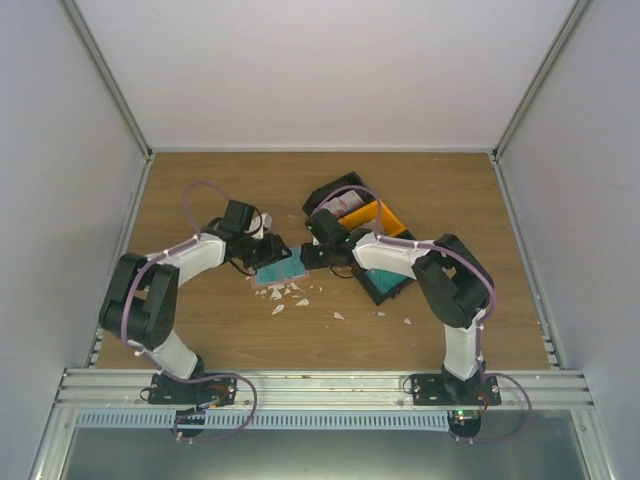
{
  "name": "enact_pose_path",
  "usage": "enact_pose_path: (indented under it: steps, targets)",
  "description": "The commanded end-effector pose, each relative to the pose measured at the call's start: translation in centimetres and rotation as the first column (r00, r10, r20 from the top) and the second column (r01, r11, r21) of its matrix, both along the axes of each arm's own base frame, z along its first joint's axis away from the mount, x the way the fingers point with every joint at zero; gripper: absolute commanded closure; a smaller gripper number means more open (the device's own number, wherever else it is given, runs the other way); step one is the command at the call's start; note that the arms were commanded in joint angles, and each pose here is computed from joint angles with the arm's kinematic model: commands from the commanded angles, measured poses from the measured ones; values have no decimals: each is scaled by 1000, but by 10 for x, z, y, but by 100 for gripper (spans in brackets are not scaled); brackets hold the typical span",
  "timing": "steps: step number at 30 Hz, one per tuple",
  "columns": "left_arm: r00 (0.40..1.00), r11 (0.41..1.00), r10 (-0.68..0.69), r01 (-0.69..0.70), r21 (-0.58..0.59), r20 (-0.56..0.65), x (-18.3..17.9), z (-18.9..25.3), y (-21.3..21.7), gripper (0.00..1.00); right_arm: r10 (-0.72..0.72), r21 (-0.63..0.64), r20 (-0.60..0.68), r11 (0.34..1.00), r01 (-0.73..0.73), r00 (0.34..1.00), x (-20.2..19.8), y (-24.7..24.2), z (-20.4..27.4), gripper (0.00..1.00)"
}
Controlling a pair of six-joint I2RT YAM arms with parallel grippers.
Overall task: Put the credit cards into the card holder
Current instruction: Insert the credit card into the card holder.
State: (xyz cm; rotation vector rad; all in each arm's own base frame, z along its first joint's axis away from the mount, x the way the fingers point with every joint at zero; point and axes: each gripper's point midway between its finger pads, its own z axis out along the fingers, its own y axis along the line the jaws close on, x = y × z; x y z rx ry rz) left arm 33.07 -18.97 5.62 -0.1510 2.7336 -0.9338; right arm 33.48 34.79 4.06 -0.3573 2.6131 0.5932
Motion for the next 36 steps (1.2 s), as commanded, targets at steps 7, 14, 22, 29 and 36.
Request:
enact_pose_path:
  steps: [7,14,22,29,36]
  targets:
    - [981,977,118,-143,156,155,-9,36,48,41,118,-88,79,990,-111,990,-9,40,23,60]
    - [981,980,157,-170,107,117,-24,21,64,50,250,-15,14,968,-250,968,-26,80,6,66]
    - [984,986,162,-164,27,75,-30,5,66,57,214,-90,-65,971,-219,975,-29,70,-30,74]
    - [987,988,146,-142,-52,70,-29,2,60,59,159,-171,-74,971,-170,984,-27,52,-42,85]
    - [989,989,138,-134,-68,54,-26,-6,58,60,150,-178,-84,970,-163,985,-28,49,-46,92]
